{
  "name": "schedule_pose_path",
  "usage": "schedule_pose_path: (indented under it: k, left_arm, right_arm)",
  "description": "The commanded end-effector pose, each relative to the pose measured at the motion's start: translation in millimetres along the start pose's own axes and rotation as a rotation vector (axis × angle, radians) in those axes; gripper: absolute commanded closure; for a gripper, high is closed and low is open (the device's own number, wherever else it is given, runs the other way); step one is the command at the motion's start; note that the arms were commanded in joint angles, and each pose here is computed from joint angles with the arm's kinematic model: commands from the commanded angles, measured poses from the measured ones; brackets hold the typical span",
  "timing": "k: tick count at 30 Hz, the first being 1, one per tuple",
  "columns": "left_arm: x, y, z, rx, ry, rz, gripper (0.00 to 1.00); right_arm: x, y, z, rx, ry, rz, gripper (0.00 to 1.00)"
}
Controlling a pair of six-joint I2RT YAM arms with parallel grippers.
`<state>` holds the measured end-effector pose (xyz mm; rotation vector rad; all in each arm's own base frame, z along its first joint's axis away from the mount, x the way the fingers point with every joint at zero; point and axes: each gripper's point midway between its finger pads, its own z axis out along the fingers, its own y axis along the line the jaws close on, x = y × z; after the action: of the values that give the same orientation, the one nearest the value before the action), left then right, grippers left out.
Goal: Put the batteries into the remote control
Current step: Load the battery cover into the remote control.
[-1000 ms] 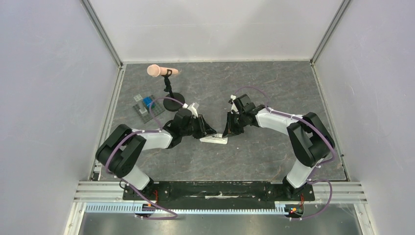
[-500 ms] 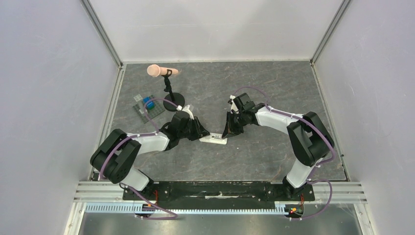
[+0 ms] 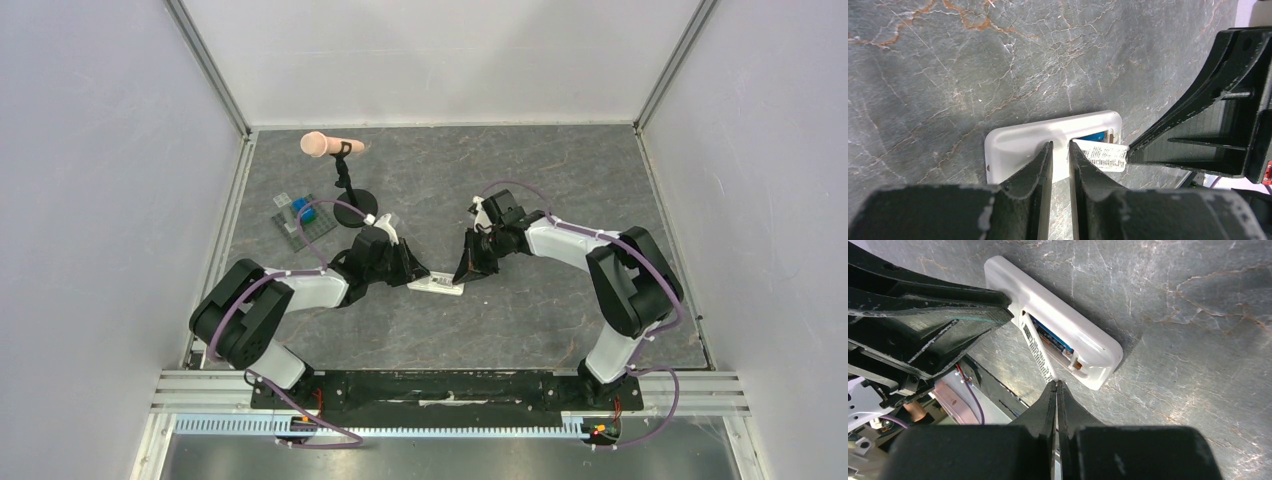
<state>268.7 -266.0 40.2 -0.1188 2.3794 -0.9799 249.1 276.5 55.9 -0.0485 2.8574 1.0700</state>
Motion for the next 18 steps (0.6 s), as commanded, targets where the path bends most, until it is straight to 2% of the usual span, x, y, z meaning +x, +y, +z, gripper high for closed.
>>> schedule_pose_path:
  k: [1,18]
  left_arm:
    - [8,19,2,-0.054,0.022,0.072,0.76]
    - [14,17,7,-0.031,0.059,0.082,0.76]
  right_arm:
    - [7,5,5,-0.070,0.048,0.013,1.00]
    - [-23,1,9,-0.001,-0.025,-0.056,1.00]
